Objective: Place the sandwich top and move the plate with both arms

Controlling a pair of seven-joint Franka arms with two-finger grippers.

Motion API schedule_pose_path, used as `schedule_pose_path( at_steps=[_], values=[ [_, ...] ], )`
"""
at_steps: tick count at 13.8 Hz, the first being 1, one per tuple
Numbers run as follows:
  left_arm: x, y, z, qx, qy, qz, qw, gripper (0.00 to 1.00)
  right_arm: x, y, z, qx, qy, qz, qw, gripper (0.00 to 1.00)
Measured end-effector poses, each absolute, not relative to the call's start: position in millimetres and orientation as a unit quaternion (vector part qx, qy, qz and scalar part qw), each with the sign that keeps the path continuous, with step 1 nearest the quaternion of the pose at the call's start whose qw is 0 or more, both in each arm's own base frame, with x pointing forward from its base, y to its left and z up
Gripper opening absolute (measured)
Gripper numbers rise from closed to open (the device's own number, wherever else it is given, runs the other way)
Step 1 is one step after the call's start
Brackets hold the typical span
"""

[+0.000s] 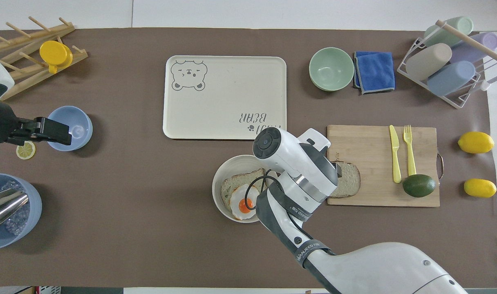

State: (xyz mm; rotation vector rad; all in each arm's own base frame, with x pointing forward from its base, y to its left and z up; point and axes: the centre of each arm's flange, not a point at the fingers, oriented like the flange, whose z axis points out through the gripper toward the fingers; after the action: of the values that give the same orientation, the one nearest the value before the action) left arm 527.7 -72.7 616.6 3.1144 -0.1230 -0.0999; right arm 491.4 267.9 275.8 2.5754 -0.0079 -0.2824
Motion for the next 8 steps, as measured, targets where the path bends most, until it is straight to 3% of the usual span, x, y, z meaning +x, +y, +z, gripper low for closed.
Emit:
schedule_pose_path(
  at_steps=[2,8],
  values=[
    [527.7,-72.7,616.6,0.999,-0.039,-0.032,0.012,1.0,487.7,266.6,274.7,0.956,-0.001,-0.107,0.273,0.81],
    [527.7,-72.7,616.6,0.999,-0.039,-0.032,0.012,1.0,487.5,276.2,296.8,0.953,0.048,-0.104,0.282,0.16]
  ],
)
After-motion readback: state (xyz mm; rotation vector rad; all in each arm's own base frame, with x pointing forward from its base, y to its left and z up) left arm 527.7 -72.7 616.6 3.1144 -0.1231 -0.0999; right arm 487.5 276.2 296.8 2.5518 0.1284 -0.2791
